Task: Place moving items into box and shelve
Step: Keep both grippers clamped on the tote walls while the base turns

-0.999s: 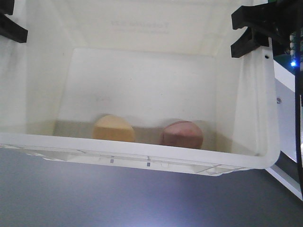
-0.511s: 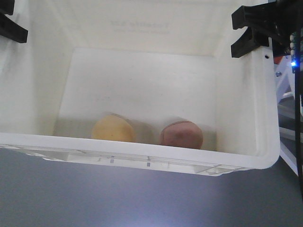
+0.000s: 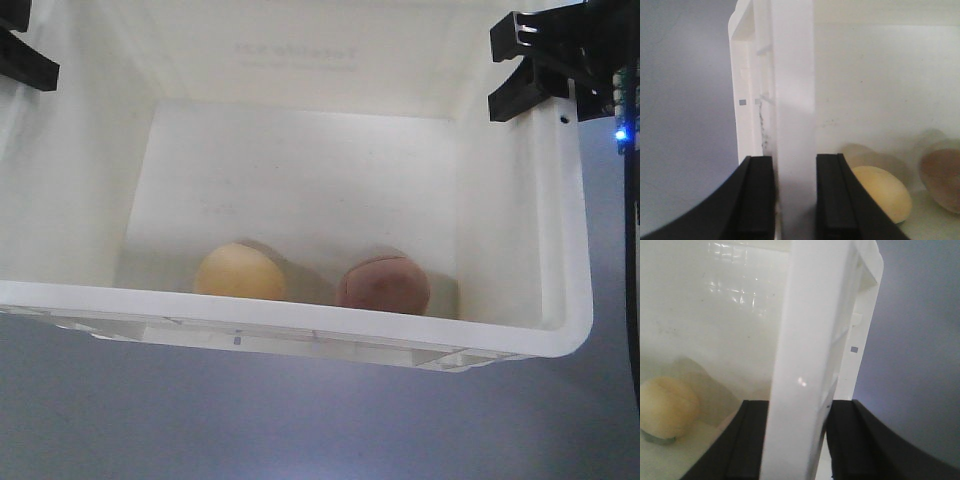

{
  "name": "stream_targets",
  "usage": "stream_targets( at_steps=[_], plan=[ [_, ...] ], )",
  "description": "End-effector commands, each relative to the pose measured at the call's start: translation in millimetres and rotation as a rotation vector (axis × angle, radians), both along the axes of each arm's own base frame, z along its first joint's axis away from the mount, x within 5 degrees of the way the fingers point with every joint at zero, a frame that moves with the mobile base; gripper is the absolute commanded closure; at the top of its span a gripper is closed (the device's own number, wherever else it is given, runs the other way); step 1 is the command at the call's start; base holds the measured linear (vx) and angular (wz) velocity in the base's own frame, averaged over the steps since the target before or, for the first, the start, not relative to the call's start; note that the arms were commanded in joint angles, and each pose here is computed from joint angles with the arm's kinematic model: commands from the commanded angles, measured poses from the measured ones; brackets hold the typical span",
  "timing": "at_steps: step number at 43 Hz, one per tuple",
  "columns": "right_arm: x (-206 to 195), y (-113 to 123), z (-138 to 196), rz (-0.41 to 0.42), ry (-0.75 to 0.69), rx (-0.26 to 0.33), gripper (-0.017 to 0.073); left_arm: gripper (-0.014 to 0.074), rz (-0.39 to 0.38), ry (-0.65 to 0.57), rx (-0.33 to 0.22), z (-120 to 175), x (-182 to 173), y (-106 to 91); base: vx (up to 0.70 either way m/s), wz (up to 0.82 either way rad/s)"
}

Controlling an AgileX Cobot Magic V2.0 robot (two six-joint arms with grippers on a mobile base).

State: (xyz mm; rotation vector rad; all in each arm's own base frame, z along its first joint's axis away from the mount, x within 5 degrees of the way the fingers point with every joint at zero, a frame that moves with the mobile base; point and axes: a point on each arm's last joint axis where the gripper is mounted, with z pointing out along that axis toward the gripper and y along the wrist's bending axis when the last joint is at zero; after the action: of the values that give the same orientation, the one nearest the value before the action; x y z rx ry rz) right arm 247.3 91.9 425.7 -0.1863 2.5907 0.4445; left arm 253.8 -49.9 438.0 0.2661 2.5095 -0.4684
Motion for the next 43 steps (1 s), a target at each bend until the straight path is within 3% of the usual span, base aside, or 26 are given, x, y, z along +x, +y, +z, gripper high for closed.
stream_targets(
  at_steps=[1, 43],
  plan=[
    [-13.5, 8.0, 34.0, 0.043, -0.156, 0.168, 0.0559, 0.0594, -0.036, -0.134, -0.162, 31.2, -14.4, -12.5, 0.1, 0.49],
    [-14.6, 7.9, 33.0, 0.048, -0.141, 0.162, 0.0559, 0.0594, -0.036, -0.134, -0.163, 31.2, -14.5, -12.6, 0.16, 0.63]
  ],
)
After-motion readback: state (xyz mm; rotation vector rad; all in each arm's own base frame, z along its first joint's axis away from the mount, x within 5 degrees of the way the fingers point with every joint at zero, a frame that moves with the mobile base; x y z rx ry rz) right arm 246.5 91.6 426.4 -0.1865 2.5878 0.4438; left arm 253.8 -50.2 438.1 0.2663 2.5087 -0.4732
